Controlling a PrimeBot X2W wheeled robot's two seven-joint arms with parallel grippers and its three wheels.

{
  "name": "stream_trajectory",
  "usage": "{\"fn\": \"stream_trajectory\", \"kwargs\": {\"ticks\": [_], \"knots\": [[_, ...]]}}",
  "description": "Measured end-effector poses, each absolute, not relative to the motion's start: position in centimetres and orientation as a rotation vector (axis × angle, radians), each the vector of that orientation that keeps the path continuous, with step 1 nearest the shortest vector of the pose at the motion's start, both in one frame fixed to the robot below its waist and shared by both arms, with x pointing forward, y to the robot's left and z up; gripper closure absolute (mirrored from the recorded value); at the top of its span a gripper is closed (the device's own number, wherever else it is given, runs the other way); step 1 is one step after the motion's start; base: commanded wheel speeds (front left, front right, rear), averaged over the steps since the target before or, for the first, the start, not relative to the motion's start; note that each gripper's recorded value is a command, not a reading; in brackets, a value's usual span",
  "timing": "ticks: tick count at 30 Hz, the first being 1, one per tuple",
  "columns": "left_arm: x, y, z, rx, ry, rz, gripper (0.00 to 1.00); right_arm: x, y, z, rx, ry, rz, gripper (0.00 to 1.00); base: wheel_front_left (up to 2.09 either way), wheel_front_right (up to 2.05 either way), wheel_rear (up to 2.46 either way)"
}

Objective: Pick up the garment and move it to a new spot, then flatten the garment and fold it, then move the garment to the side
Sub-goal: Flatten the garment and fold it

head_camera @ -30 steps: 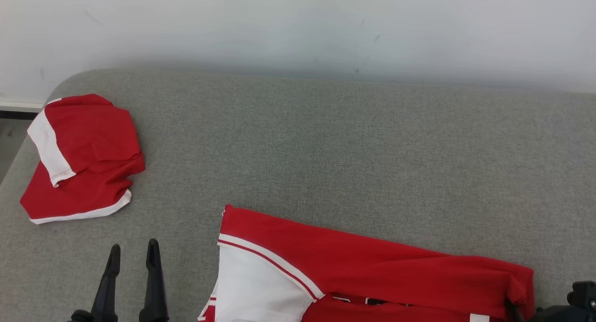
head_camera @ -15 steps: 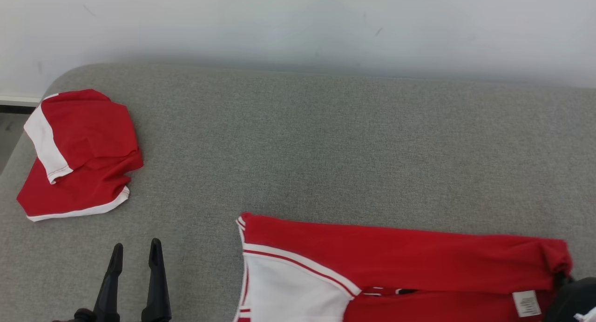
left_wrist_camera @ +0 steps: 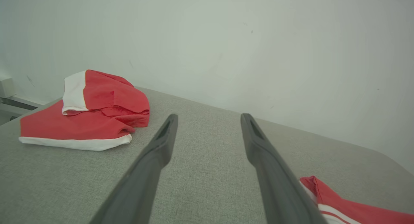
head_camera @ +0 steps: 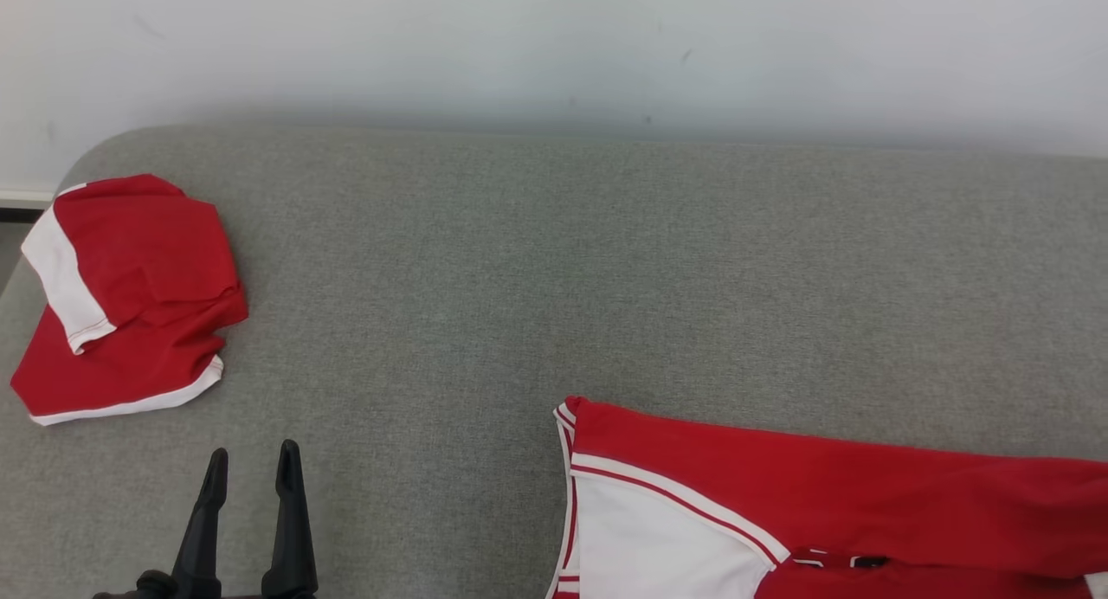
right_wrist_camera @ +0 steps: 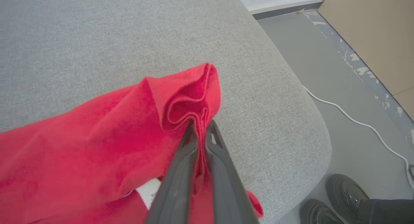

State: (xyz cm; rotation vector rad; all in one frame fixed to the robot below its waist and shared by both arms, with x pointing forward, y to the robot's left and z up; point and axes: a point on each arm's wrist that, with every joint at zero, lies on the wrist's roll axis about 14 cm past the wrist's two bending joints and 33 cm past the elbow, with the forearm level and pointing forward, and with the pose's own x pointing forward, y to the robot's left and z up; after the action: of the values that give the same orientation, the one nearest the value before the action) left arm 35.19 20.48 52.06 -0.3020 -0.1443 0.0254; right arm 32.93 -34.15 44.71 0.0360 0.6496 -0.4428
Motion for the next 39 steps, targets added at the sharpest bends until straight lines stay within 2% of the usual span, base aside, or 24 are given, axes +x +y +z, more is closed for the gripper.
{"fn": "stream_trajectory", "kwargs": {"ticks": [5,14,22,32,39], "knots": [[35.3,20.1,52.3,-0.301,-0.151,0.009,0.00,33.4,-30.2,45.2,0.057,0.659,-0.302,1.00,0.00,0.00,0.00],[35.0,19.9,52.3,-0.303,-0.150,0.002,0.00,35.5,-15.9,46.4,0.219,0.604,0.176,1.00,0.00,0.00,0.00],[34.3,20.3,52.1,-0.299,-0.144,0.016,0.00,36.1,-6.0,45.4,0.200,0.624,0.468,1.00,0.00,0.00,0.00],[33.8,20.6,52.3,-0.288,-0.146,0.023,0.00,37.1,0.6,44.1,0.136,0.651,0.654,1.00,0.00,0.00,0.00],[33.4,21.0,52.0,-0.293,-0.137,0.041,0.00,36.2,2.7,42.5,0.111,0.711,0.722,1.00,0.00,0.00,0.00]]}}
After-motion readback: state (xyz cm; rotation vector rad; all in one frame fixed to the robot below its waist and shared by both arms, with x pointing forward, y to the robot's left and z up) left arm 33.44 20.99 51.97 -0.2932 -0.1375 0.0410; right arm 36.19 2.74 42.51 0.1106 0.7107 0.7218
